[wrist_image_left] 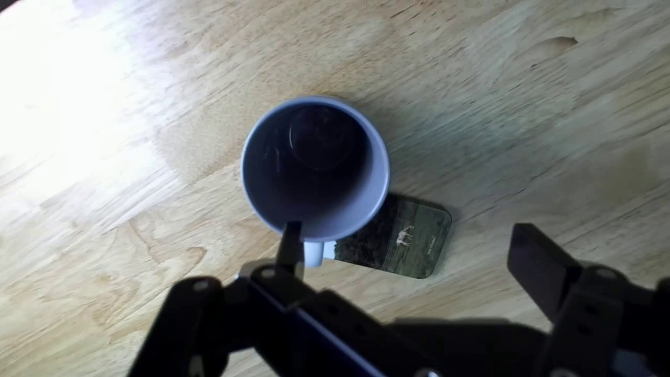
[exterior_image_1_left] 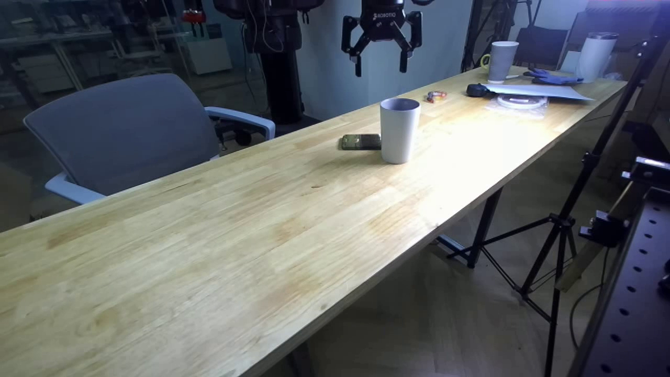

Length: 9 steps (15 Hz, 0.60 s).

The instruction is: Move the mug to the left side of the table

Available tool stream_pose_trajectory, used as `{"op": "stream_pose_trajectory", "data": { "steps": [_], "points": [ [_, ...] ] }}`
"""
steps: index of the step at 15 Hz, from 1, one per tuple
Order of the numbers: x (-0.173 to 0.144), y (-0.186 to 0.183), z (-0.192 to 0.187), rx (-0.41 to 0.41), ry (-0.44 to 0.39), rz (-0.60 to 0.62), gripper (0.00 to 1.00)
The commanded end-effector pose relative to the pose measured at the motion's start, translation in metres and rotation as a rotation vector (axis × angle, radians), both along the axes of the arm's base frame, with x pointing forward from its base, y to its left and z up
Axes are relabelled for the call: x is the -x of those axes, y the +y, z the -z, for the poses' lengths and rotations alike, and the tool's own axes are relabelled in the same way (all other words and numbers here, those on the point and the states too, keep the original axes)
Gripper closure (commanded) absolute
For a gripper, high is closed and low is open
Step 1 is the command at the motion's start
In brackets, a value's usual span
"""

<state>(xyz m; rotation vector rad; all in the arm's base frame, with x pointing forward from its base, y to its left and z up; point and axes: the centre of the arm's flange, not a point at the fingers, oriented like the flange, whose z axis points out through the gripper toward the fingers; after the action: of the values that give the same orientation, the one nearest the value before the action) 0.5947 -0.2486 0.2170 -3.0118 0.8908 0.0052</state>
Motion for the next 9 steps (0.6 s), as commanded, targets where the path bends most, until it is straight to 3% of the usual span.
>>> {"op": "stream_pose_trajectory", "data": {
  "steps": [1, 9],
  "points": [
    [-0.002, 0.007, 0.009, 0.006, 0.022, 0.029, 0.00],
    [-0.003, 0.022, 0.031, 0.005, 0.009, 0.030, 0.00]
  ]
}}
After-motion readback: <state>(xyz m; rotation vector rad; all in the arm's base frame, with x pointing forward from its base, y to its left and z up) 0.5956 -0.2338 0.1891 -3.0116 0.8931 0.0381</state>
